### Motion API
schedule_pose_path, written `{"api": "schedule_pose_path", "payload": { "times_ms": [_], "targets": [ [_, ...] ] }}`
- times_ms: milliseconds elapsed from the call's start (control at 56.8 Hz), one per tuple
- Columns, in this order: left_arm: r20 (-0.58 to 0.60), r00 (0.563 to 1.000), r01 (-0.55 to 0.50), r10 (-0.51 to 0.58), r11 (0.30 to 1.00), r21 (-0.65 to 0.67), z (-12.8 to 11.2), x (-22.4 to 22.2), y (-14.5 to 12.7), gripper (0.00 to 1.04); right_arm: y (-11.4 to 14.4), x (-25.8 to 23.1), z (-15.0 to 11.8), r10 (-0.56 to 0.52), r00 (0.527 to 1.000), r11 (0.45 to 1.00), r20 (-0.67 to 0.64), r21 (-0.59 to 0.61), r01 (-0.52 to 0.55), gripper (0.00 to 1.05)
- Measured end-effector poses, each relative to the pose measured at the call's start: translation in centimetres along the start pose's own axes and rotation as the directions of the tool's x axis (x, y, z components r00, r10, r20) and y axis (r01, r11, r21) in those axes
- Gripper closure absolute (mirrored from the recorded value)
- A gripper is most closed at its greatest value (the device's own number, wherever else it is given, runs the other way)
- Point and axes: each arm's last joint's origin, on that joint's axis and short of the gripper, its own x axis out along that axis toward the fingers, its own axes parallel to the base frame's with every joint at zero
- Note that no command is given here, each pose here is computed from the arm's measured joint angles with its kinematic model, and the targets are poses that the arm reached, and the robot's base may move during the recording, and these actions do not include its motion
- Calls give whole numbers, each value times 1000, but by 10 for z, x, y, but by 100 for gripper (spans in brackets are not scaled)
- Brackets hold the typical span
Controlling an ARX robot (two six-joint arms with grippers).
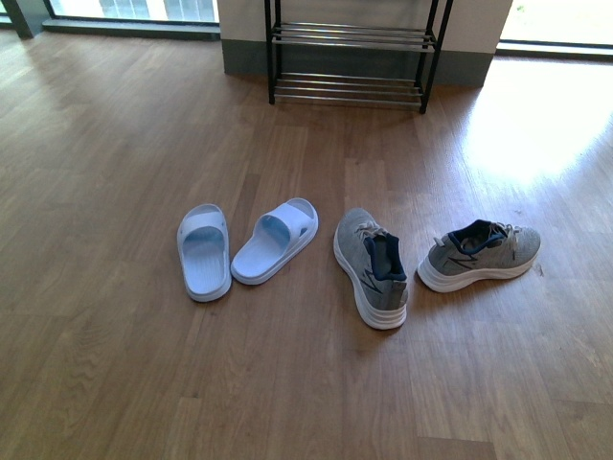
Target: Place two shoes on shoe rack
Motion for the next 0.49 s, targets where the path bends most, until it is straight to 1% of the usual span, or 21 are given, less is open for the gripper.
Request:
{"api": "schedule_pose_path", "payload": {
  "times_ms": [493],
  "targets": [
    [0, 1000, 0, 0, 1000, 0, 0, 0, 0, 9, 0, 0, 0, 0, 1000, 1000, 0, 0, 0, 9]
  ]
}}
